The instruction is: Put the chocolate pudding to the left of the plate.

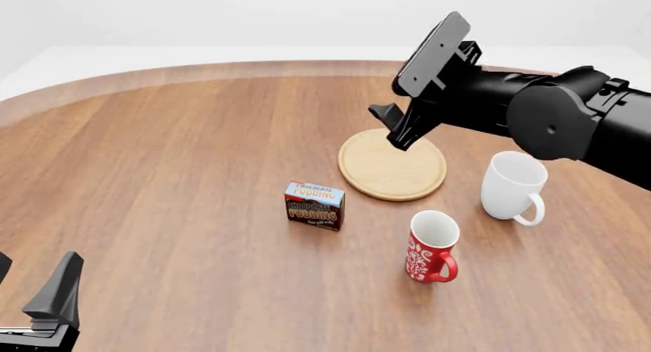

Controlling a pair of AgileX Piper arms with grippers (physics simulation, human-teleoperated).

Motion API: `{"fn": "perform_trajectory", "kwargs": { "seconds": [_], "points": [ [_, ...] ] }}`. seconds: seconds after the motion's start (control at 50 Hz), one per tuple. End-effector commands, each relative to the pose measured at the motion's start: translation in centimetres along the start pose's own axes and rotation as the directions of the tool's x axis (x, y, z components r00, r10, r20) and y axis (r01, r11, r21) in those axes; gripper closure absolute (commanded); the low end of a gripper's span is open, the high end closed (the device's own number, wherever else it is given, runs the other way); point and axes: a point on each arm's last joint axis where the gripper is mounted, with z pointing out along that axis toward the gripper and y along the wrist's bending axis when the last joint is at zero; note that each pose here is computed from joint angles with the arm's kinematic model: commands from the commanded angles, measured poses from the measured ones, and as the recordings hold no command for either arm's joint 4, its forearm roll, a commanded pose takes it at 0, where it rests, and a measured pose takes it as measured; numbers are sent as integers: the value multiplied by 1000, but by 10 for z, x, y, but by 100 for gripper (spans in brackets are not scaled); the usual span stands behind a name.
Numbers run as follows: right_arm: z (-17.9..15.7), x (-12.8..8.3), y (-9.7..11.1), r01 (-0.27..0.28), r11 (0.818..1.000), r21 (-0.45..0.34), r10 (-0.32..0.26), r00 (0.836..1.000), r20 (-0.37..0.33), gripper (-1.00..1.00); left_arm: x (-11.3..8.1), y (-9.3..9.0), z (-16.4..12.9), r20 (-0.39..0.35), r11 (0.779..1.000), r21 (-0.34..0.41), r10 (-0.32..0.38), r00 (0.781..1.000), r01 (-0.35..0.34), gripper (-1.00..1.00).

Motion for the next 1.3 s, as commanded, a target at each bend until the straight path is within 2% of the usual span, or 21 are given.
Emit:
{"fn": "perform_trajectory", "kwargs": {
  "seconds": [0.02,0.08,0.16,0.2,0.4,0.7,0.74,0.84,0.94,1.3],
  "points": [
    [35,3,23,89,990,-112,-97,993,-68,-100,0,0,0,0,1000,0,0,1000,0,-100],
    [49,9,24,109,986,-123,-120,989,-85,-100,0,0,0,0,1000,0,0,1000,0,-100],
    [57,10,30,110,984,-141,-124,988,-92,-100,0,0,0,0,1000,0,0,1000,0,-100],
    [65,17,38,118,979,-165,-137,984,-110,-100,0,0,0,0,1000,0,0,1000,0,-100],
    [77,20,52,122,971,-204,-149,982,-120,-100,0,0,0,0,1000,0,0,1000,0,-100],
    [88,25,87,118,954,-276,-157,980,-124,-100,0,0,0,0,1000,0,0,1000,0,-100],
    [91,32,98,117,948,-296,-162,978,-133,-100,0,0,0,0,1000,0,0,1000,0,-100],
    [94,36,107,114,944,-310,-162,978,-134,-100,0,0,0,0,1000,0,0,1000,0,-100],
    [94,34,110,114,942,-317,-163,978,-132,-100,0,0,0,0,1000,0,0,1000,0,-100],
    [109,54,123,83,942,-324,-141,977,-161,-100,0,0,0,0,1000,0,0,1000,0,-100]
  ]
}}
